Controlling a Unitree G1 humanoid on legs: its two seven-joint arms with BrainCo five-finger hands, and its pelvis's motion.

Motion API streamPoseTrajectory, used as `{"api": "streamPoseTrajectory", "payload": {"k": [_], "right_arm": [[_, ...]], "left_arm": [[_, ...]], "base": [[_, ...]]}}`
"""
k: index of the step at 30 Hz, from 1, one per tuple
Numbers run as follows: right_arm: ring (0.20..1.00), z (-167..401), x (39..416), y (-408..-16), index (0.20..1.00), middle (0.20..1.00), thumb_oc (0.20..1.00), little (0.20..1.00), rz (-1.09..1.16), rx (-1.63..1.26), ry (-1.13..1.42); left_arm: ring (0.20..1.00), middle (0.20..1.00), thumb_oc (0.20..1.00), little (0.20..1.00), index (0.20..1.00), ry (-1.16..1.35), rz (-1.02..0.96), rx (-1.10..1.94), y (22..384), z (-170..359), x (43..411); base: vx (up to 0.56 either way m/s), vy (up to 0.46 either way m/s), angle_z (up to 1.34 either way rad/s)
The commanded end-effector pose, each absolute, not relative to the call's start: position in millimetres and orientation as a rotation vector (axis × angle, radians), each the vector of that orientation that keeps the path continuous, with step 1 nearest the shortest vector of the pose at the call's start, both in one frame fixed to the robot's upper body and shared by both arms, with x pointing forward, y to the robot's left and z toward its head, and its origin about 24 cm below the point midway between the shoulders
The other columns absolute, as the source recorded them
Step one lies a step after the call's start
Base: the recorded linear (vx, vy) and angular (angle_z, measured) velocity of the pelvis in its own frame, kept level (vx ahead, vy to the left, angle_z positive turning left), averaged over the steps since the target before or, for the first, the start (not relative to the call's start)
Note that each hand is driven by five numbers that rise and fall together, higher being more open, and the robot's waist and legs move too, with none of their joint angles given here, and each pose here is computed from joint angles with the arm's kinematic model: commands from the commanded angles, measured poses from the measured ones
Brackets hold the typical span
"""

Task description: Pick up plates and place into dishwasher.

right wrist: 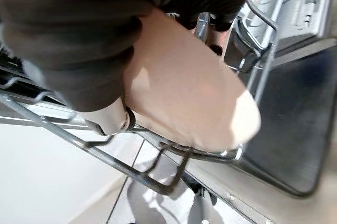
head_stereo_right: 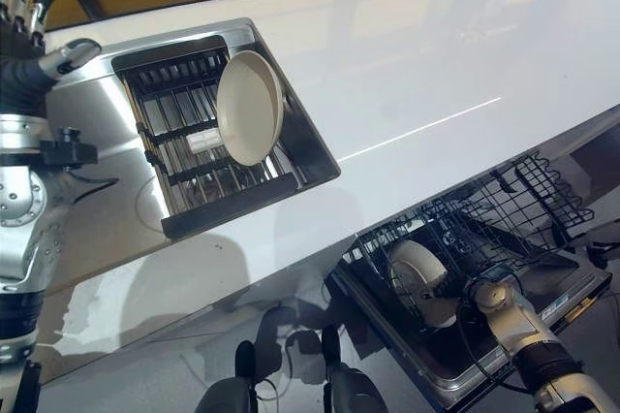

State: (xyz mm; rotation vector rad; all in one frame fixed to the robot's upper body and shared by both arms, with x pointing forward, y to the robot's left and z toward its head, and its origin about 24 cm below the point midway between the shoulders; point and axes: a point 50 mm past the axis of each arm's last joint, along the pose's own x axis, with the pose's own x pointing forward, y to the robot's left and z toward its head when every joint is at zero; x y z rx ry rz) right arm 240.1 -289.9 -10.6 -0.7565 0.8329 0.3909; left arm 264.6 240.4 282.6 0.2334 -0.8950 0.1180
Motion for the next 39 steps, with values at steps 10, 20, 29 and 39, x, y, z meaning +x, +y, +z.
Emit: {"api": "streamPoseTrajectory", "payload": {"k": [10, 20, 29, 39], "right_arm": [[1.0, -45.8, 201.3, -261.2, 1.0, 1.0, 1.0, 1.0, 0.26, -0.606, 0.787], [1.0, 20.4, 196.8, -307.3, 1.0, 1.0, 1.0, 1.0, 0.033, -0.708, 0.572], [1.0, 94.5, 219.5, -299.2, 1.0, 1.0, 1.0, 1.0, -0.02, -0.717, 0.172], [1.0, 161.6, 237.6, -258.0, 1.0, 1.0, 1.0, 1.0, -0.091, -0.502, -0.38]], "left_arm": [[1.0, 1.0, 1.0, 1.0, 1.0, -0.901, 0.125, 0.26, 252.9, 283.0, 259.5], [1.0, 1.0, 1.0, 1.0, 1.0, -0.784, 0.182, 0.304, 273.1, 242.7, 244.7], [1.0, 1.0, 1.0, 1.0, 1.0, -0.697, 0.376, 0.552, 302.4, 215.2, 222.5], [1.0, 1.0, 1.0, 1.0, 1.0, -0.554, 0.52, 0.923, 329.0, 191.6, 230.2]], "base": [[0.04, 0.142, 0.0], [0.04, 0.23, -0.09], [-0.04, 0.121, -0.32], [-0.04, -0.043, -0.11]]}}
